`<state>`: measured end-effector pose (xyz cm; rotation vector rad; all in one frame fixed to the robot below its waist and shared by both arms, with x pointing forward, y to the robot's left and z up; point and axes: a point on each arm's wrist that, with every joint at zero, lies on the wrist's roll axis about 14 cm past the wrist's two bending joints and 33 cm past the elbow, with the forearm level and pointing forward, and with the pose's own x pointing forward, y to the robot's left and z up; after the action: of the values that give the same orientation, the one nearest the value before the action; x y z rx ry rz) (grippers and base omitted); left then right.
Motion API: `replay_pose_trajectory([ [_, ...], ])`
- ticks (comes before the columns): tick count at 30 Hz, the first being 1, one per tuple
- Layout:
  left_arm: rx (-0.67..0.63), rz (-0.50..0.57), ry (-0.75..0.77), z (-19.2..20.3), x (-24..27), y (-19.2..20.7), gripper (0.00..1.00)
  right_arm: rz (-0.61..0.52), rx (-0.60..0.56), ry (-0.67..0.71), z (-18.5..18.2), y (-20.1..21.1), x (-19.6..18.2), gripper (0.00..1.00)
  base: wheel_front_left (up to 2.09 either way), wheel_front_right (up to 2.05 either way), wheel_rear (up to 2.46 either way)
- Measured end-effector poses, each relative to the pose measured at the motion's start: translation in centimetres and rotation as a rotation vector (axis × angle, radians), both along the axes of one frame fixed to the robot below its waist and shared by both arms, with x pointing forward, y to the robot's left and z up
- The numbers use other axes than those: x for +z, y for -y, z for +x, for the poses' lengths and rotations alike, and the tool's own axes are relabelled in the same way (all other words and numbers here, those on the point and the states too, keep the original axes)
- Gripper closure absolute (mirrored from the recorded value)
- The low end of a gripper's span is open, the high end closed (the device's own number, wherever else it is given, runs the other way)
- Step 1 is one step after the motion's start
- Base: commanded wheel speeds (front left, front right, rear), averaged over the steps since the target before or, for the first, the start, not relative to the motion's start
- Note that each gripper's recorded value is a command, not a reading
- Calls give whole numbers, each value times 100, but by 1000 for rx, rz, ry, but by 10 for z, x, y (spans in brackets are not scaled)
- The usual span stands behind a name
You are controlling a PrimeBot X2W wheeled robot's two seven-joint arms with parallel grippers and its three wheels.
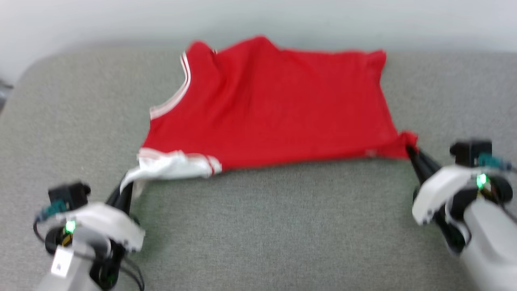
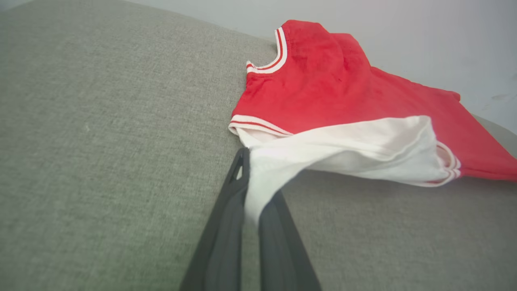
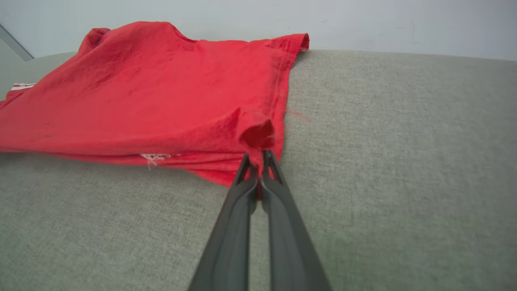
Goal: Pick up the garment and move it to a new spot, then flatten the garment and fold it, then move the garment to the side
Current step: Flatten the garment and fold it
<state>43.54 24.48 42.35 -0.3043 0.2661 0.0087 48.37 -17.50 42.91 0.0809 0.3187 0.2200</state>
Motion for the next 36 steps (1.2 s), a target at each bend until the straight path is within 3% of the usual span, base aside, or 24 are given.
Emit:
replay_pose_trajectory([
  [8, 68, -19, 3, -71, 5, -8, 100, 40, -30, -22, -68, 10, -5, 100, 0, 0, 0],
  [22, 152, -74, -167, -169, 2, -8, 100, 53, -77, -83, -160, 15, -9, 100, 0, 0, 0],
  [29, 138, -75, -162, -174, 20, -4, 100, 45, -93, -145, -183, 8, -8, 100, 0, 0, 0],
  [36, 50, -63, -112, -132, 38, 11, 100, 48, -86, -139, -165, 0, 5, 100, 0, 0, 0],
])
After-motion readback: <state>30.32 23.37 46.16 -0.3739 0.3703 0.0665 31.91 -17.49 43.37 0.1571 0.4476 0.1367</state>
